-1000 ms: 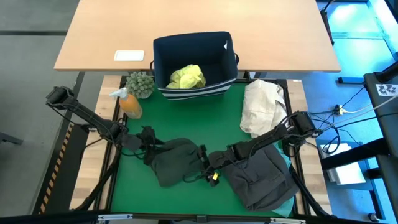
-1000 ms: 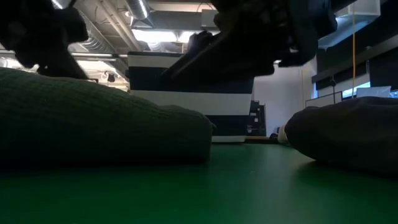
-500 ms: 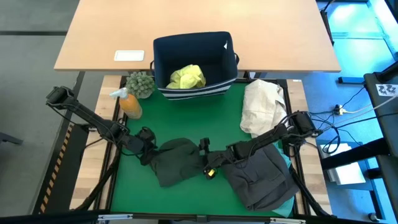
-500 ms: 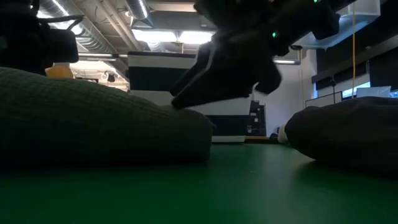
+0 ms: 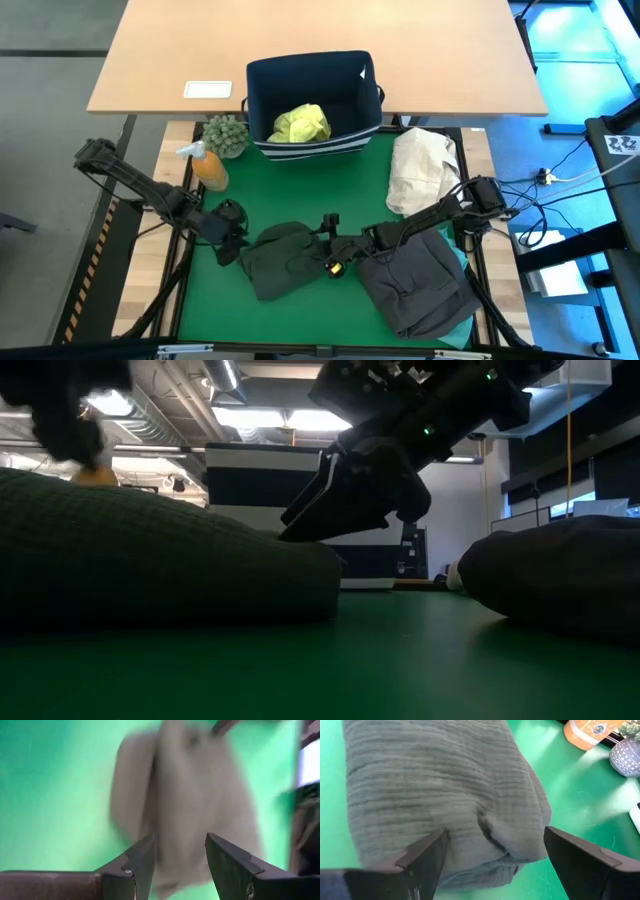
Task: Fold laundry
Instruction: Stack the green polo on the black shorts
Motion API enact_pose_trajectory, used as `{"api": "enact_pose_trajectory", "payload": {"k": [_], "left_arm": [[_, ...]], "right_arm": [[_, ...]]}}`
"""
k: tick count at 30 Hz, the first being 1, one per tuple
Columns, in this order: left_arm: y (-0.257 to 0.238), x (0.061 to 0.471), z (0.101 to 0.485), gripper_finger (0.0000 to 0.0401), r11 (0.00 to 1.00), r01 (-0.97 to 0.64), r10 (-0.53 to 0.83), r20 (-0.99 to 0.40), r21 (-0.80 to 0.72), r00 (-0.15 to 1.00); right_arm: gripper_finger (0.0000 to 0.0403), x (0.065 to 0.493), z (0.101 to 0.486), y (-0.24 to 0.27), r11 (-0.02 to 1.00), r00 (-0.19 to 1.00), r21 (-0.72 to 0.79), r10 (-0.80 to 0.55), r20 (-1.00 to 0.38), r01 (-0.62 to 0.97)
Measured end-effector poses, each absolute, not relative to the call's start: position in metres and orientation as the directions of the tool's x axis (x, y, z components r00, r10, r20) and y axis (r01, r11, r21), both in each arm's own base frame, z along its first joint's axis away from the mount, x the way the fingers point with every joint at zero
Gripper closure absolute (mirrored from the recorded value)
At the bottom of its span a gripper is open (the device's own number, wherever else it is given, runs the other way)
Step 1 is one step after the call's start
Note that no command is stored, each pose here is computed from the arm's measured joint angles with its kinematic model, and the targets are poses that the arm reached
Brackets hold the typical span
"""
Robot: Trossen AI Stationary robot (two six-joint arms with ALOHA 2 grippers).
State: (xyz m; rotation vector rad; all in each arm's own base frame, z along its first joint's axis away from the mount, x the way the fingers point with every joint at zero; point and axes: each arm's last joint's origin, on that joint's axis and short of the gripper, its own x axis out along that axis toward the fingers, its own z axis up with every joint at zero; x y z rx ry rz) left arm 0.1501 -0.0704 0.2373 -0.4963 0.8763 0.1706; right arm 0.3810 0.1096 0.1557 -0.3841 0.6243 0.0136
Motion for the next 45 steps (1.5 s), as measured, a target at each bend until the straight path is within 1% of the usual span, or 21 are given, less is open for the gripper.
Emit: {"api": "enact_pose_trajectory", "payload": {"k": [3,5,10,17,23,25,27,33,36,40,45], "left_arm": [[-0.077,0.158,0.253,0.0236,0.895,-0.274,-0.044,-0.681,-0.351,0.731],[-0.083,0.162,0.253,0.0236,0.914,-0.234,-0.047,-0.66,-0.331,0.75],[-0.1,0.173,0.232,0.0236,0.926,-0.254,-0.035,-0.733,-0.281,0.68],[-0.129,0.192,0.203,0.0236,0.949,-0.208,-0.05,-0.764,-0.237,0.643],[-0.138,0.195,0.18,0.0236,0.961,-0.205,-0.044,-0.837,-0.184,0.545],[-0.137,0.196,0.178,0.0236,0.956,-0.228,-0.034,-0.838,-0.187,0.545],[-0.136,0.199,0.18,0.0236,0.949,-0.244,-0.026,-0.822,-0.198,0.568],[-0.126,0.204,0.178,0.0236,0.961,-0.237,0.016,-0.826,-0.142,0.563],[-0.12,0.208,0.178,0.0236,0.965,-0.23,0.022,-0.829,-0.129,0.559],[-0.111,0.214,0.178,0.0236,0.972,-0.216,0.044,-0.829,-0.094,0.558],[-0.102,0.219,0.186,0.0236,0.974,-0.214,0.064,-0.823,-0.071,0.564]], "right_arm": [[0.0072,0.381,0.156,0.11,0.929,0.814,-0.347,-0.102,-0.572,-0.128],[0.0072,0.382,0.157,0.11,0.93,0.819,-0.346,-0.1,-0.565,-0.125],[0.0072,0.382,0.158,0.11,0.931,0.825,-0.344,-0.097,-0.557,-0.123],[0.0072,0.382,0.158,0.111,0.931,0.825,-0.343,-0.097,-0.557,-0.122],[0.0072,0.382,0.158,0.111,0.932,0.825,-0.341,-0.097,-0.557,-0.121],[0.0072,0.382,0.158,0.111,0.932,0.825,-0.341,-0.097,-0.557,-0.121],[0.0072,0.382,0.157,0.111,0.93,0.825,-0.347,-0.097,-0.557,-0.125],[0.0072,0.381,0.161,0.108,0.925,0.822,-0.359,-0.105,-0.559,-0.126],[0.0072,0.378,0.176,0.106,0.923,0.841,-0.375,-0.13,-0.525,-0.092],[0.0072,0.371,0.207,0.105,0.931,0.882,-0.356,-0.1,-0.461,-0.08],[0.0072,0.367,0.217,0.104,0.945,0.888,-0.313,-0.059,-0.456,-0.098]]}}
